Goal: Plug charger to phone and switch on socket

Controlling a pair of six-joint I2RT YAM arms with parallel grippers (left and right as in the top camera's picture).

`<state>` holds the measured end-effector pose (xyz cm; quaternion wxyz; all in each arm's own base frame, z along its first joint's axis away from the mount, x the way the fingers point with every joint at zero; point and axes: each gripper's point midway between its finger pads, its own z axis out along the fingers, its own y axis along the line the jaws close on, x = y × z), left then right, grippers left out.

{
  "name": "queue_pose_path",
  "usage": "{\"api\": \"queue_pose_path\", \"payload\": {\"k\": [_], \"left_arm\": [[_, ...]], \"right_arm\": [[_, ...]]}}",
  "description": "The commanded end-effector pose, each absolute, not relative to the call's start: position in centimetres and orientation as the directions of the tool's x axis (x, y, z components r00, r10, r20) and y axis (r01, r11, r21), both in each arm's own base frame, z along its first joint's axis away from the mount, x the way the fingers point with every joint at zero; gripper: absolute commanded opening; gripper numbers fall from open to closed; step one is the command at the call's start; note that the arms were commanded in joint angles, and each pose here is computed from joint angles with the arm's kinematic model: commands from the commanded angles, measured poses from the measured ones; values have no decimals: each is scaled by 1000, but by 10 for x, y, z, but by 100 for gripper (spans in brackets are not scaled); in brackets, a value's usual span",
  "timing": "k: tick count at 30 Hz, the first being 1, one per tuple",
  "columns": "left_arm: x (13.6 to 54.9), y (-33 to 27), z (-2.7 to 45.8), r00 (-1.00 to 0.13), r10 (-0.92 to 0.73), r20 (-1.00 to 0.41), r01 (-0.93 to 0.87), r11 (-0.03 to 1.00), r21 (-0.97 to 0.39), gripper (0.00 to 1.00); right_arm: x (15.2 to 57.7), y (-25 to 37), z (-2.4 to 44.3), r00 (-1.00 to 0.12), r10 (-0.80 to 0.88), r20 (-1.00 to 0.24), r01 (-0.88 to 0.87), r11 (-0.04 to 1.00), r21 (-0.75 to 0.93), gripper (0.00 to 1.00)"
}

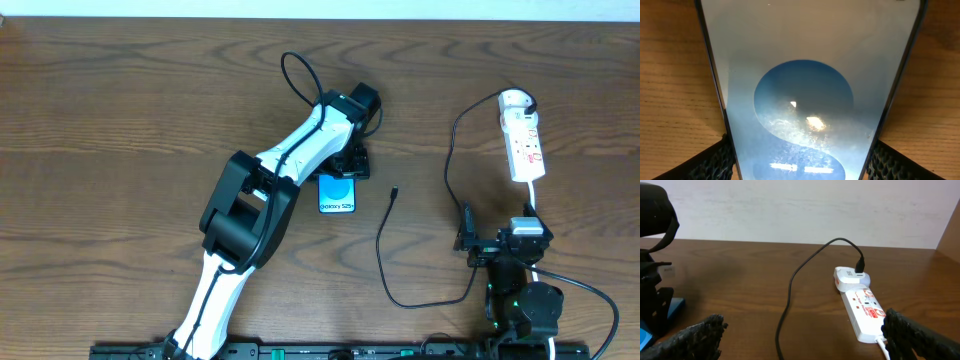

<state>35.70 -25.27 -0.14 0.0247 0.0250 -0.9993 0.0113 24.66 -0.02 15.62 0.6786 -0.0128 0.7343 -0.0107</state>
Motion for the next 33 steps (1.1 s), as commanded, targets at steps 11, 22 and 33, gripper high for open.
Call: {"api": "queue_pose_path", "payload": {"k": [11,22,33], "left_arm": [[358,-245,46,-998,-60,-14,-59,998,-26,73],[344,-269,140,-997,-64,-37,-49,946,-321,73],[320,-295,242,-969,93,229,-149,520,-841,72]], "right_arm": [[246,-1,155,-81,-38,-996,-2,999,-38,99],[246,-1,155,-81,-38,-996,-2,999,-38,99],[246,-1,155,-81,-38,-996,-2,999,-38,99]]}}
